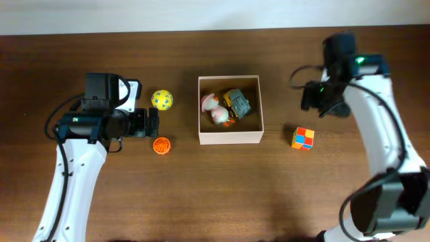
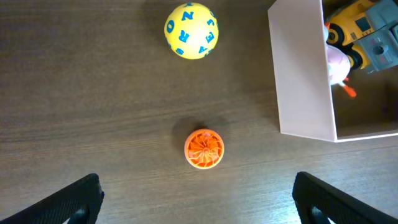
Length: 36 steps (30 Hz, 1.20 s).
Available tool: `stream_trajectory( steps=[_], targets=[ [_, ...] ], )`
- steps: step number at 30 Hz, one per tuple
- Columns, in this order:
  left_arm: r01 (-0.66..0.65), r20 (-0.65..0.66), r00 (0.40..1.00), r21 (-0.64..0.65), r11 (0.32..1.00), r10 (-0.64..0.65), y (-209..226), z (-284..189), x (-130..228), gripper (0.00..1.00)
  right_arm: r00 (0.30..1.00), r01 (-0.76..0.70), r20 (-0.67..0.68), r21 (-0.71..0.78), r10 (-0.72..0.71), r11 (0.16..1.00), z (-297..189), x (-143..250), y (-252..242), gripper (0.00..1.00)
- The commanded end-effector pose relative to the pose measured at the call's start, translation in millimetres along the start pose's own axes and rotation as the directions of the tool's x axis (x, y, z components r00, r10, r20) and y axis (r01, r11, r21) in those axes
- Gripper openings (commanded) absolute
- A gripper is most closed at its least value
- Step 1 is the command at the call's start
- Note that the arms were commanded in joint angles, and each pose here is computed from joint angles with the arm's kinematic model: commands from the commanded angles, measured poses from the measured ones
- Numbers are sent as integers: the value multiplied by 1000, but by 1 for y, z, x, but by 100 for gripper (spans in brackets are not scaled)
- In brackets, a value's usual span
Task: Pack container
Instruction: 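Move the right gripper to the orange-blue cube and grasp it, then carry the cube into the box and open the right gripper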
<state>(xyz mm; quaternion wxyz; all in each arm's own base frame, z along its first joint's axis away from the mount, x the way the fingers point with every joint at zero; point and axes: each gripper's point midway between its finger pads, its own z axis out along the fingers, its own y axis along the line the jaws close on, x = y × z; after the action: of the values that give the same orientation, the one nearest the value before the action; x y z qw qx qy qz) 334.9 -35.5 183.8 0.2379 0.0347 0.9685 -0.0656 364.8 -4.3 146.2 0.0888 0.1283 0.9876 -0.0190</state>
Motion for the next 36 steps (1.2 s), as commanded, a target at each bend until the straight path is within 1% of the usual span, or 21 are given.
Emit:
stream_trajectory(
  steps=[1, 2, 5, 8, 11, 13, 14, 17, 18, 20, 24, 25, 27, 32, 36],
  targets=[
    [11, 15, 1000, 7, 1000, -11, 0, -4, -6, 99, 997, 24, -70, 11, -24, 1000, 42, 24, -3, 71],
    [11, 15, 1000, 7, 1000, -11, 0, -4, -6, 99, 997, 24, -75, 12, -23, 1000, 58, 30, -4, 71],
    [11, 15, 1000, 7, 1000, -11, 0, -4, -6, 99, 996, 24, -84, 14, -22, 1000, 86, 44, -6, 71],
    [11, 15, 1000, 7, 1000, -11, 0, -4, -6, 99, 996, 22, -86, 13, -21, 1000, 104, 55, -7, 71],
    [11, 15, 1000, 7, 1000, -11, 0, -4, -6, 99, 996, -16, -87, 14, 17, 1000, 116, 63, -8, 70],
    [10, 16, 1000, 7, 1000, -11, 0, -4, -6, 99, 996, -22, -90, 1, 22, 1000, 120, 66, -7, 65],
    [11, 15, 1000, 7, 1000, -11, 0, -4, -6, 99, 996, -23, -89, -8, 22, 1000, 122, 67, -5, 59],
    [10, 16, 1000, 7, 1000, -11, 0, -4, -6, 99, 997, -23, -78, -15, 21, 1000, 121, 64, -3, 51],
    [10, 16, 1000, 7, 1000, -11, 0, -4, -6, 99, 997, -22, -74, -17, 21, 1000, 120, 62, -2, 47],
    [11, 15, 1000, 7, 1000, -11, 0, -4, -6, 99, 998, -22, -68, -22, 20, 1000, 114, 58, -1, 45],
    [11, 15, 1000, 7, 1000, -11, 0, -4, -6, 99, 999, -20, -42, -47, 18, 999, 88, 43, 5, 43],
    [11, 15, 1000, 7, 1000, -11, 0, -4, -6, 99, 999, -16, -34, -51, 14, 999, 79, 40, 7, 41],
    [10, 16, 1000, 7, 1000, -11, 0, -4, -6, 99, 1000, 13, 3, -69, -13, 998, 46, 28, 17, 38],
    [11, 15, 1000, 7, 1000, -11, 0, -4, -6, 99, 984, 136, 131, -122, -120, 983, -37, 15, 55, 39],
    [10, 16, 1000, 7, 1000, -11, 0, -4, -6, 99, 942, 260, 260, -177, -210, 949, -96, 17, 99, 39]
  ],
)
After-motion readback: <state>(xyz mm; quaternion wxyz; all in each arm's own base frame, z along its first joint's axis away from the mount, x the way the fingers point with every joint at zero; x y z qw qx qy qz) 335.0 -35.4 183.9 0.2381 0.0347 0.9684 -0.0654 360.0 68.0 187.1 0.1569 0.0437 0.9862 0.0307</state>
